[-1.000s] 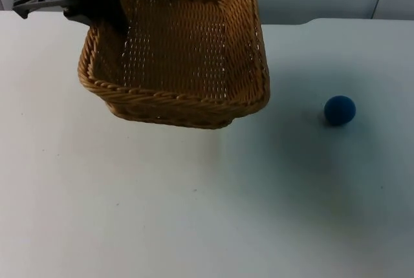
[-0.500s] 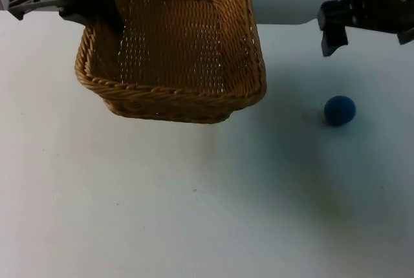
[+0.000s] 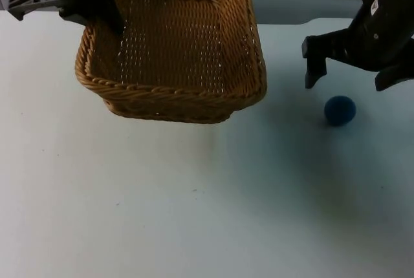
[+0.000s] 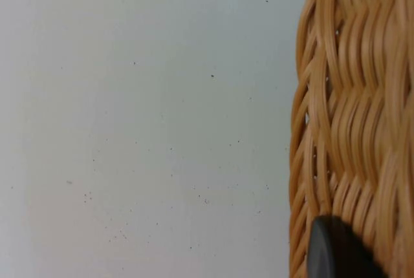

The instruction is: Pick up the basket with the left hand and place the ball into the basket with the right hand.

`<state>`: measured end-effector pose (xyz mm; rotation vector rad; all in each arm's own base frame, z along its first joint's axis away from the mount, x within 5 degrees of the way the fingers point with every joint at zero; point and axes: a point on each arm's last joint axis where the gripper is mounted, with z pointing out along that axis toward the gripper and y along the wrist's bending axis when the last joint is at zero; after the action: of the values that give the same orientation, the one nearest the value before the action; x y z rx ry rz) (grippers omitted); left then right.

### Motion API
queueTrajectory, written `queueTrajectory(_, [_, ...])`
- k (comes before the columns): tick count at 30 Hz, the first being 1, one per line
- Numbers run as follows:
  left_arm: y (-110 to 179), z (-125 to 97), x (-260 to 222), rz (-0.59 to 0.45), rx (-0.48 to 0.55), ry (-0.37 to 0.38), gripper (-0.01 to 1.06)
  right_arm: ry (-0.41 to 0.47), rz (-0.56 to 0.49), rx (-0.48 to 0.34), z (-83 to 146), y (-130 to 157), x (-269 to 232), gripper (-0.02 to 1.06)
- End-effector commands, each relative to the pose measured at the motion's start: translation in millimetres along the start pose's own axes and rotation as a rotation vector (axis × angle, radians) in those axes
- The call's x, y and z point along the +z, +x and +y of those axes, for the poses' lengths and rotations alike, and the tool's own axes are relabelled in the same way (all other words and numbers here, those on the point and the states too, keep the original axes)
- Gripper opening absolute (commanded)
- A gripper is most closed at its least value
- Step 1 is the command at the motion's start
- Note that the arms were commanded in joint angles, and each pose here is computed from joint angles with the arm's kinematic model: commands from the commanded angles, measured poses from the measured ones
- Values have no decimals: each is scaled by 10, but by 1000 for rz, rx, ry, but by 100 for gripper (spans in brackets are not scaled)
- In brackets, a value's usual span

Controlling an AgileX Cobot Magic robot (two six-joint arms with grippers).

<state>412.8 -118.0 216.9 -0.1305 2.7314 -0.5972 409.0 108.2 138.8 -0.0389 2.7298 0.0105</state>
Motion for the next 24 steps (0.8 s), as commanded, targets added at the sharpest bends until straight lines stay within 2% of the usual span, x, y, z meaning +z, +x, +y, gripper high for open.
queueTrajectory(1, [-11,-33,-35,-15,-18,22,0,0,4,-3,-9,-11,28,105])
queueTrajectory(10, [-11,-31,-35,-15,-15,19,0,13,63,-5,-10,82,221,105])
queueTrajectory(24, [-11,-28,-35,-15,-13,17,0,11,61,-6,-4,93,290,104])
